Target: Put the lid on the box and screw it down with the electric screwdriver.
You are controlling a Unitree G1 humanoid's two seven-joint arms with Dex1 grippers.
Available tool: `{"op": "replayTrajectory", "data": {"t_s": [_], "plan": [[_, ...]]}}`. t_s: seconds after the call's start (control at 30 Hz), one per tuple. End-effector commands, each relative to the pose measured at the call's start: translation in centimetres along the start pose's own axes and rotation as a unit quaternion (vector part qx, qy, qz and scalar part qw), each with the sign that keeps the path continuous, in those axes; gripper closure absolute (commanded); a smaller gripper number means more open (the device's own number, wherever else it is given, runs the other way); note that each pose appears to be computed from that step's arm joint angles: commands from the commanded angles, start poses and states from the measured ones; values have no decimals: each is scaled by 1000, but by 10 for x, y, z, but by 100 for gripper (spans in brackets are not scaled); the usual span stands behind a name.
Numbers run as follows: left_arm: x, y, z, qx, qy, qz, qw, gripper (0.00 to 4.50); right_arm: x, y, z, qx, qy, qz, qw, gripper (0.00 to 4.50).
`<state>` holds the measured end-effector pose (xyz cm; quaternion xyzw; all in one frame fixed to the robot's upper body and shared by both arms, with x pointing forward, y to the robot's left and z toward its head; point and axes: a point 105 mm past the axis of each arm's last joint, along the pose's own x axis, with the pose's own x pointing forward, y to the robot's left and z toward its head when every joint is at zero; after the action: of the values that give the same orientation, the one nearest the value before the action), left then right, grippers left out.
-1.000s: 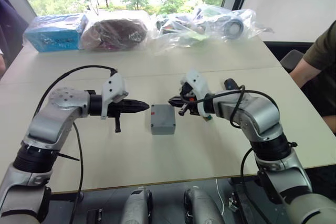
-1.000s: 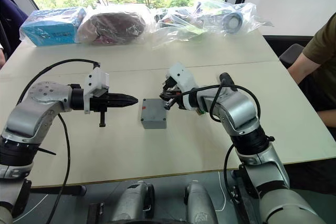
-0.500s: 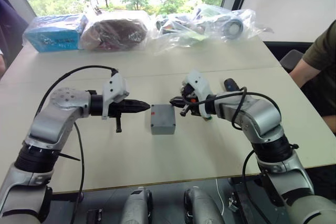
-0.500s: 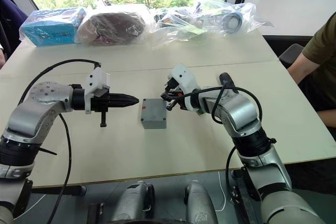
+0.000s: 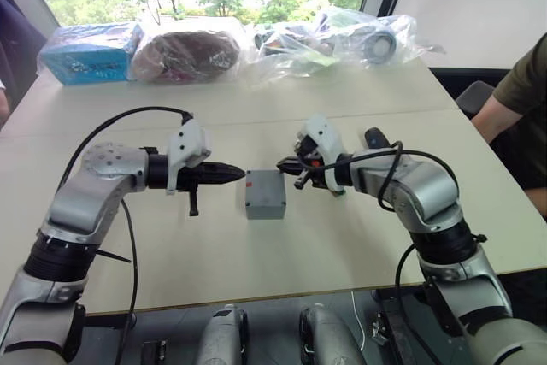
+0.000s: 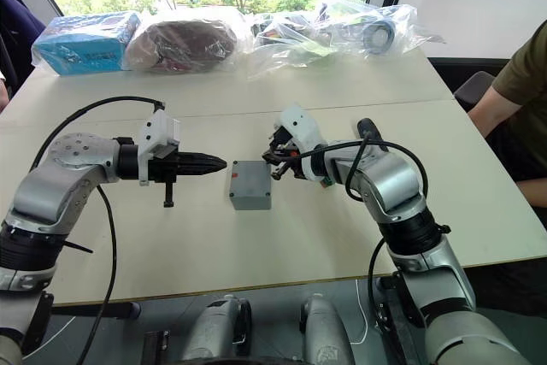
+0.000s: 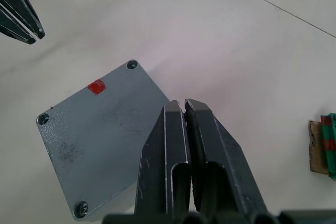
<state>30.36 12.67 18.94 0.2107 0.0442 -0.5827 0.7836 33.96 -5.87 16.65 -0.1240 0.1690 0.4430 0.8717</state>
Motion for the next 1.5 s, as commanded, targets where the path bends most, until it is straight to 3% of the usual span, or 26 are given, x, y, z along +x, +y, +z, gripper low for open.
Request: {"op": "replayTrajectory", "data": {"t_s": [0.03,0.4,0.77,0.87,1.13,1.2,1.3,1.5], "plan": [[0,-1,13,28,-11,-2,1000,450,-7,-9,12,-14,-17,-16,1000,444],[1,-3,13,28,-12,-3,1000,450,1,9,6,-24,-10,11,1000,444],[2,-6,13,25,-12,-4,1000,450,10,8,-2,-19,0,15,1000,444],[2,-5,13,25,-12,-3,1000,450,8,11,-5,-15,9,25,1000,382],[5,-5,16,30,-19,-3,999,450,-17,2,7,-36,8,3,999,59],[7,-5,20,32,-29,-6,999,450,-33,-7,12,-50,15,-19,998,6],[8,-5,26,41,-39,-12,998,450,-60,-27,21,-60,34,-66,995,6],[16,-2,48,54,-80,-25,995,450,-118,-86,16,-34,137,-187,972,6]]}}
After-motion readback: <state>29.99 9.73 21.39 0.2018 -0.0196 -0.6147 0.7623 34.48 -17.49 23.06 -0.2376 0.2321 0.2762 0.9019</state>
